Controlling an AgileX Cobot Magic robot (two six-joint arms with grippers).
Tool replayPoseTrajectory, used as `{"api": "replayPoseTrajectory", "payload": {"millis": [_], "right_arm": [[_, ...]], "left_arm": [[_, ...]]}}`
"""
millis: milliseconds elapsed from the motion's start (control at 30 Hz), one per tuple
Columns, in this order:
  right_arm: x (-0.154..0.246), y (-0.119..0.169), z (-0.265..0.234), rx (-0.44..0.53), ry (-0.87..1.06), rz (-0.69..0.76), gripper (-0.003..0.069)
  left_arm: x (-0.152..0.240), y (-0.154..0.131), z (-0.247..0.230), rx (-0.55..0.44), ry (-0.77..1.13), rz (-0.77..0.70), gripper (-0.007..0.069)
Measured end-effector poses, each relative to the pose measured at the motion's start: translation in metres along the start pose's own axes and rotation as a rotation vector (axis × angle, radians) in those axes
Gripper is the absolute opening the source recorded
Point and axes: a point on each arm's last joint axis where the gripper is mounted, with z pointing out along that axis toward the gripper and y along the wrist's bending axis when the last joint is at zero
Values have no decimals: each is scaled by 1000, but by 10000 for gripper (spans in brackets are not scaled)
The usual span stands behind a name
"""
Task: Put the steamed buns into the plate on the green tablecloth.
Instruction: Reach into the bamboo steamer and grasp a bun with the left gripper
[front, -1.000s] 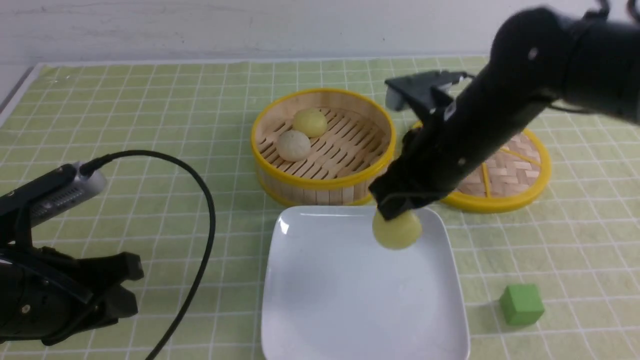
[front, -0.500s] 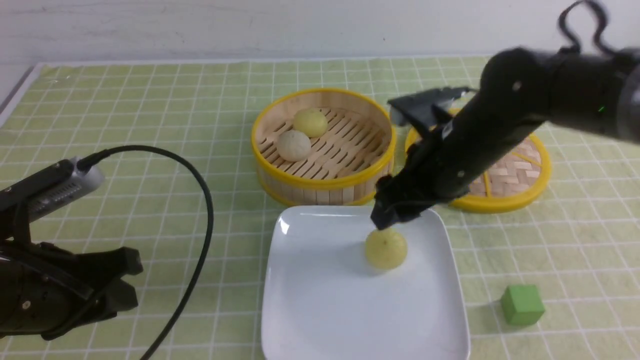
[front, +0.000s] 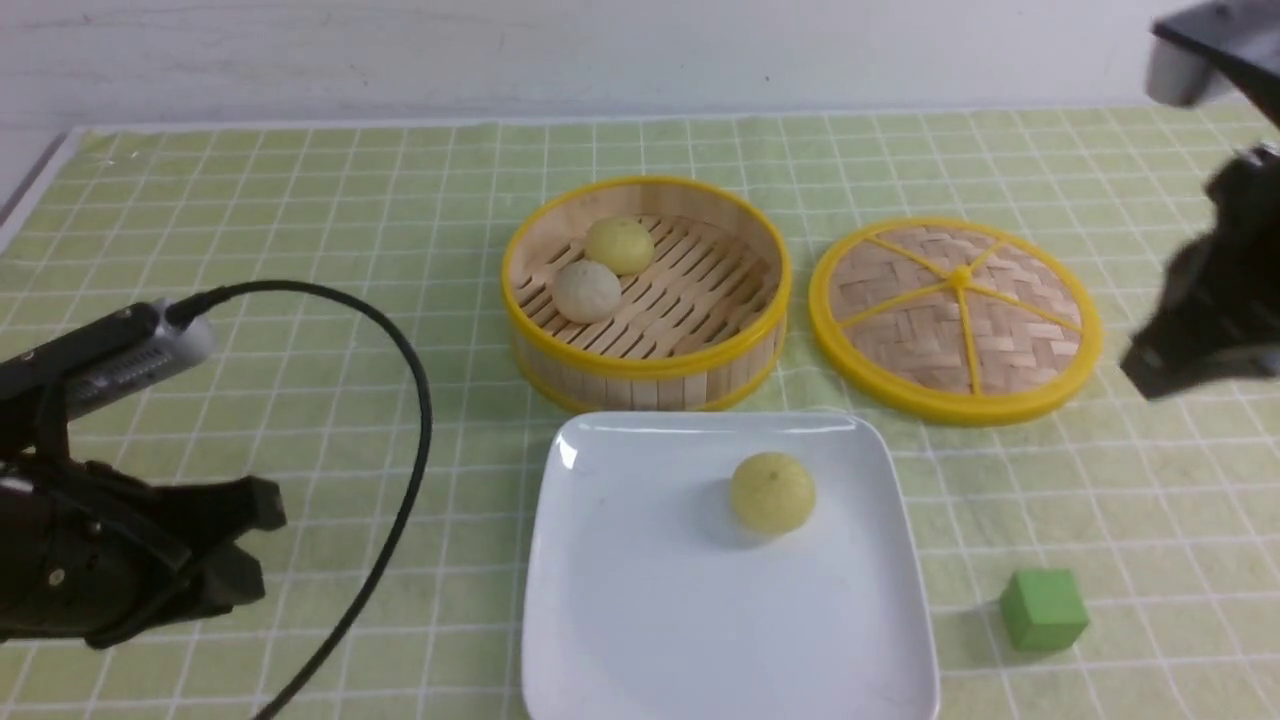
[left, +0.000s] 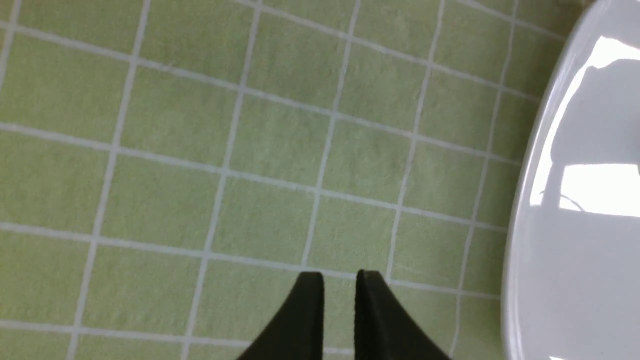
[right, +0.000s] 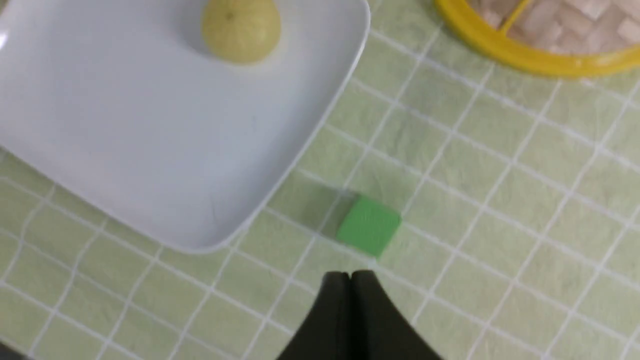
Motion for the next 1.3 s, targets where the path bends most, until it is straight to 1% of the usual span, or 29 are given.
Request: {"api": "replayPoseTrajectory", "payload": {"millis": [67, 133, 200, 267, 333, 367, 433, 467, 533, 567, 600, 633, 733, 800, 867, 933, 1067, 1133, 1167, 1200, 1233, 1267, 1300], "right_arm": [[30, 3, -3, 6, 16, 3, -15], [54, 5, 0, 7, 10, 6, -15], [77, 7, 6, 18, -41, 10, -15], [91, 8, 12, 27, -83, 13, -15], [105, 8, 20, 36, -124, 16, -14], [111, 8, 25, 41, -143, 18, -13], [119, 7, 33, 49, -172, 24, -10], [121, 7, 36, 51, -178, 25, -9], [124, 7, 39, 48, -186, 33, -6], [124, 7, 39, 46, -189, 35, -6], [124, 7, 39, 47, -191, 36, -6], [122, 7, 39, 41, -210, 45, -4], [121, 8, 39, 37, -223, 50, -2], [120, 8, 39, 32, -235, 56, 0], [119, 8, 39, 26, -240, 60, 1], [119, 8, 39, 27, -247, 61, 3], [118, 8, 39, 26, -255, 64, 6], [118, 8, 38, 27, -256, 64, 10], [118, 8, 38, 27, -256, 64, 11], [118, 8, 38, 27, -256, 64, 13], [118, 8, 38, 27, -256, 64, 13], [118, 8, 38, 27, -256, 64, 15], [118, 8, 38, 27, -256, 64, 15]], "left_arm": [[-18, -8, -1, 12, 28, 33, 27], [-38, -20, -2, 39, 35, 67, 4], [-58, -38, 3, 82, 30, 99, 2], [-72, -59, 12, 117, 42, 143, 2], [-85, -87, 20, 152, 43, 210, 7], [-93, -106, 29, 168, 47, 248, 20], [-108, -134, 44, 174, 46, 304, 56], [-112, -142, 54, 169, 54, 306, 76], [-132, -167, 69, 161, 33, 313, 146], [-139, -173, 76, 152, 29, 308, 176], [-141, -175, 78, 151, 28, 307, 183], [-157, -185, 95, 131, 24, 303, 262], [-169, -192, 111, 116, 20, 309, 331], [-179, -196, 135, 91, 26, 322, 382], [-186, -198, 152, 79, 32, 329, 402], [-186, -197, 168, 64, 54, 331, 407], [-184, -191, 187, 15, 71, 356, 397], [-183, -185, 200, -30, 83, 368, 365], [-183, -185, 200, -32, 82, 367, 360], [-182, -183, 204, -47, 85, 354, 304], [-182, -183, 204, -52, 88, 349, 286], [-182, -182, 203, -58, 100, 336, 211], [-182, -182, 201, -62, 108, 332, 161]]}}
